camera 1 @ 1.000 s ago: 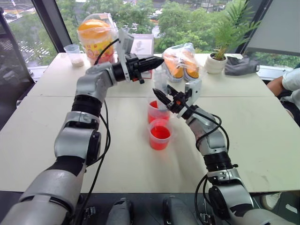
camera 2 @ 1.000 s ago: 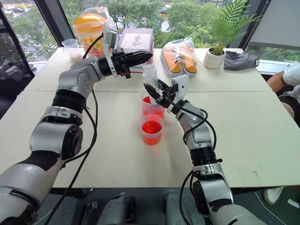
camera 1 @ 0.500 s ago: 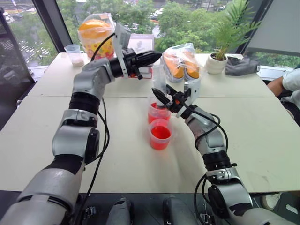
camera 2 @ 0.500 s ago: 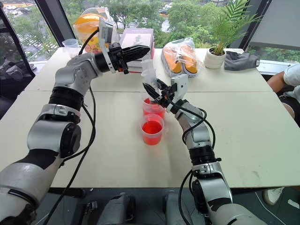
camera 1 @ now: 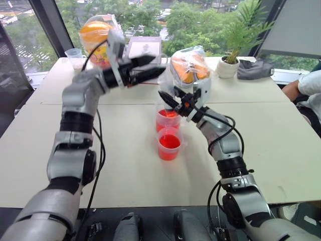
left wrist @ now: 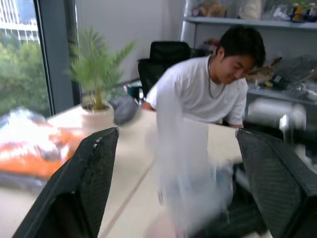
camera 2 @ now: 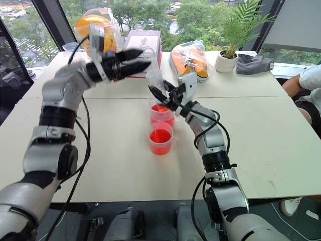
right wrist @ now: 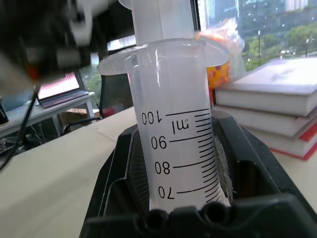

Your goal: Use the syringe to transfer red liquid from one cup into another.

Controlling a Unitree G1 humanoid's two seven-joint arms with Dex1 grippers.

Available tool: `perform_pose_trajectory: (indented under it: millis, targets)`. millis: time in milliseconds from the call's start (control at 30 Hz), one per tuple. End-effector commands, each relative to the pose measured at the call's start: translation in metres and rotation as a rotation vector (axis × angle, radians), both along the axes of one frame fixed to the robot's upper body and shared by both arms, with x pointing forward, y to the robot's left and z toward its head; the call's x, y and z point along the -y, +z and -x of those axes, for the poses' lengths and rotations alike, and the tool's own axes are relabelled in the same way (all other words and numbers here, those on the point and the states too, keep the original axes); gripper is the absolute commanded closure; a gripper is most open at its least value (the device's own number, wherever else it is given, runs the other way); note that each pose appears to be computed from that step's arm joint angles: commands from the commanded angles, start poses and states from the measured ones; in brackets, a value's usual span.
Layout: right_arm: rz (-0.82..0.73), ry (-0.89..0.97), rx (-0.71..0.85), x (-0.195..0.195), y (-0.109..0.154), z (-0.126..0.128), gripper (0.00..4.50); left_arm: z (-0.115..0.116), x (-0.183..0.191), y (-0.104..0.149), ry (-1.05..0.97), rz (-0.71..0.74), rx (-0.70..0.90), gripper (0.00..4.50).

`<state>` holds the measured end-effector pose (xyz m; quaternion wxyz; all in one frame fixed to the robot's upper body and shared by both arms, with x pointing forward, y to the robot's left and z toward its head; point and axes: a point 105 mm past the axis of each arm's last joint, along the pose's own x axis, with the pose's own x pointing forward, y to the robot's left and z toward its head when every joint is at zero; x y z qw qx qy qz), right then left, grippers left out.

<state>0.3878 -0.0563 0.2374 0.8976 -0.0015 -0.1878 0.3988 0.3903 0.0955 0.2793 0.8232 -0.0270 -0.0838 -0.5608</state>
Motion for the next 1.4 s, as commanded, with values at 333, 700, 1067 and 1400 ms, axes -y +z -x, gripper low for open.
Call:
perform_pose_trajectory:
  millis: [333, 700, 1067, 1400]
  targets:
    - [-0.130, 0.093, 0.172, 0.007, 0.080, 0.039, 3.09, 0.026, -0.035, 0.020, 0.064, 0.017, 0.043, 0.90]
    - [-0.057, 0.191, 0.020, -0.005, 0.026, 0.083, 3.09, 0.042, -0.021, 0.020, -0.012, 0.002, 0.024, 0.90]
    - [-0.014, 0.138, -0.012, -0.005, -0.002, 0.077, 3.09, 0.069, -0.007, 0.044, -0.188, 0.068, 0.021, 0.90]
    - [-0.001, 0.146, -0.004, -0.008, -0.002, 0.077, 3.09, 0.058, 0.015, 0.049, -0.213, 0.105, 0.018, 0.90]
